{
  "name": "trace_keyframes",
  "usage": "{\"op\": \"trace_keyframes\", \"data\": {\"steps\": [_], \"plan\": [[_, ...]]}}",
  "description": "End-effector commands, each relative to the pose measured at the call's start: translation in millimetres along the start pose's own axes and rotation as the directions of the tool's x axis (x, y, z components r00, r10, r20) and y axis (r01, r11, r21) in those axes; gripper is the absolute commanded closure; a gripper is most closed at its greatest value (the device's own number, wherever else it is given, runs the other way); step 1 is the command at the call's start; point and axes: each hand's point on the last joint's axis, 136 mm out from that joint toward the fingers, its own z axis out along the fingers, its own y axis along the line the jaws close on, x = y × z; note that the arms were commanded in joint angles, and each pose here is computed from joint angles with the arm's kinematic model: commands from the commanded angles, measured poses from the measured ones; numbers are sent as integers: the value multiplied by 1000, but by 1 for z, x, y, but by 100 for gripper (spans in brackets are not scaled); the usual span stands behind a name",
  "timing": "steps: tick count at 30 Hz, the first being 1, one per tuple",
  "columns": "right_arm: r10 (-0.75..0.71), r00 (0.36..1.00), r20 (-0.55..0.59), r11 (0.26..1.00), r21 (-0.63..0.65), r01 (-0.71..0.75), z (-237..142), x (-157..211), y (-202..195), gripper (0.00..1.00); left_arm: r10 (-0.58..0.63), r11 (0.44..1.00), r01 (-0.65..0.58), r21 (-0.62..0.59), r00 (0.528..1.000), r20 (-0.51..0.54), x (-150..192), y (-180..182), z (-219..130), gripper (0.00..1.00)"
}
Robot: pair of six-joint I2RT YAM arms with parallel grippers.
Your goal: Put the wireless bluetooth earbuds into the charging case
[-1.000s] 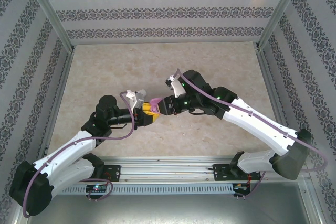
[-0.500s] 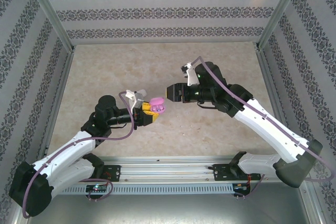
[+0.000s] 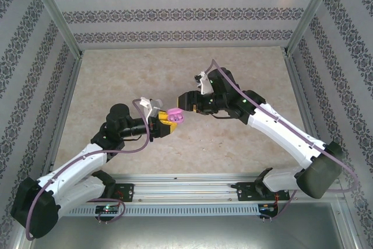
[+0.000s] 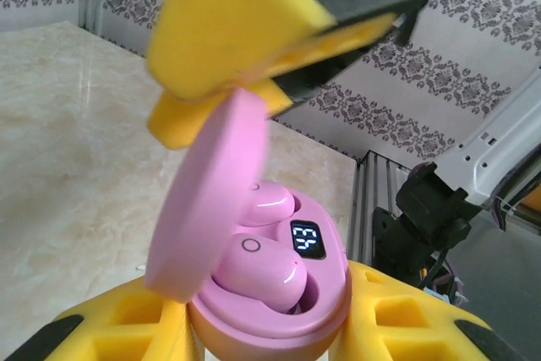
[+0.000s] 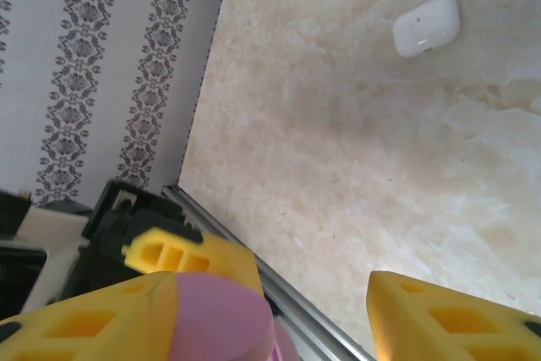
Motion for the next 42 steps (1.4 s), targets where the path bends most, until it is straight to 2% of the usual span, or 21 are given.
{"op": "trace_keyframes", "data": {"steps": [1,9,17,20,23,25,31,37,42], "plan": [[28,999,-19,999,-30,-28,-6,14,0,38,59,998,-60,5,991,123,-37,-8,-1,97],[88,996,-12,987,-136,-89,-6,18,8,36,42,999,-44,9,987,153,-44,-5,2,97],[153,988,-38,949,-274,-157,-3,17,29,44,13,1000,-12,-6,986,167,-48,2,6,97],[161,986,-46,940,-297,-167,-2,17,33,51,15,1000,-13,-9,986,168,-49,3,7,97],[166,985,-45,935,-311,-171,-2,16,35,63,16,1000,-15,-9,987,161,-48,4,8,95],[177,983,-41,931,-318,-181,-2,14,35,70,16,1000,-15,-8,988,152,-46,3,8,91],[202,979,-33,919,-339,-201,1,10,35,79,39,999,-40,6,991,127,-42,-4,4,74],[227,974,-20,912,-346,-219,2,3,33,81,98,995,-97,-12,988,120,-42,-9,-3,54],[252,968,7,904,-358,-233,2,-9,33,83,125,992,-123,-26,987,104,-38,-11,-8,42]]}}
